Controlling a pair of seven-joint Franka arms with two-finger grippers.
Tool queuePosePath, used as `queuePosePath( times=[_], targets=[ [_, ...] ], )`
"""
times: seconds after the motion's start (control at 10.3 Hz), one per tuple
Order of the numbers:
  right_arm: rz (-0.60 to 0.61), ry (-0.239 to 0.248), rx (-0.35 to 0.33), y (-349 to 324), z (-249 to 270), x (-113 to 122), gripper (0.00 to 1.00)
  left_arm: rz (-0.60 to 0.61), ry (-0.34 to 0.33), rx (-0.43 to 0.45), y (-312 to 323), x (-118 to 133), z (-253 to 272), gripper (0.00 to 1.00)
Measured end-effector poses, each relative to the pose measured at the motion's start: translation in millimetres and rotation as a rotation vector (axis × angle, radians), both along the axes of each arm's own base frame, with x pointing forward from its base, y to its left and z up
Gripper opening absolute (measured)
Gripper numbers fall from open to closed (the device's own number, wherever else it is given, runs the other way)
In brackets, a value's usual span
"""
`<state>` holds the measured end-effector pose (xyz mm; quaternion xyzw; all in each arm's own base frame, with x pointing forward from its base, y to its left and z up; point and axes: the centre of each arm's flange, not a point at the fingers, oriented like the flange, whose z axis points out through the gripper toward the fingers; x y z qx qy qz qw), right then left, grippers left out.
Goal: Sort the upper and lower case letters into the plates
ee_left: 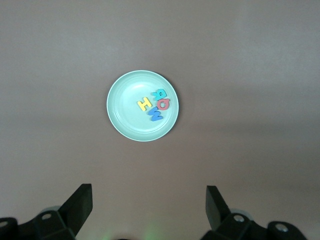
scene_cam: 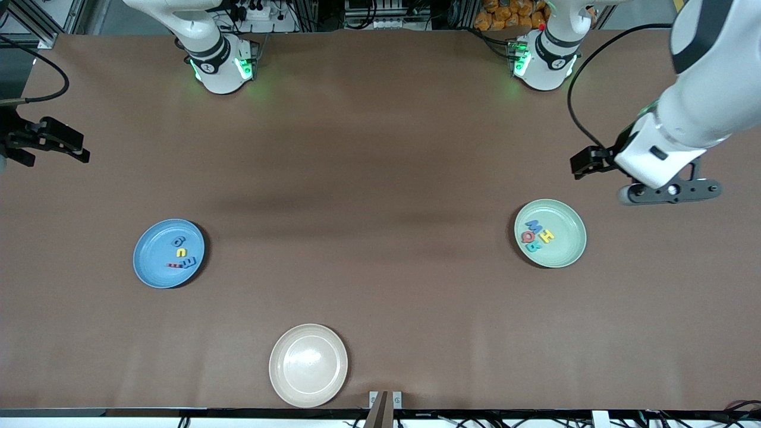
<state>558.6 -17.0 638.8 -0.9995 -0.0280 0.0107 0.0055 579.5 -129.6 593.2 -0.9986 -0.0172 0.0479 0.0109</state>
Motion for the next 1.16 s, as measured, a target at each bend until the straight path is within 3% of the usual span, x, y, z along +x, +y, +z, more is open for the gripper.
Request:
queuePosePath(
  times=[0.68,1.16],
  targets=[
    [0.000,0.001,0.000,0,-1,0,1.00,-0.028,-0.024,-0.065,50,-4,16,1.00],
    [0.000,0.003,0.000,0,-1,1,1.00,-0.031,-0.050,-0.065,50,-27,35,1.00]
  ],
)
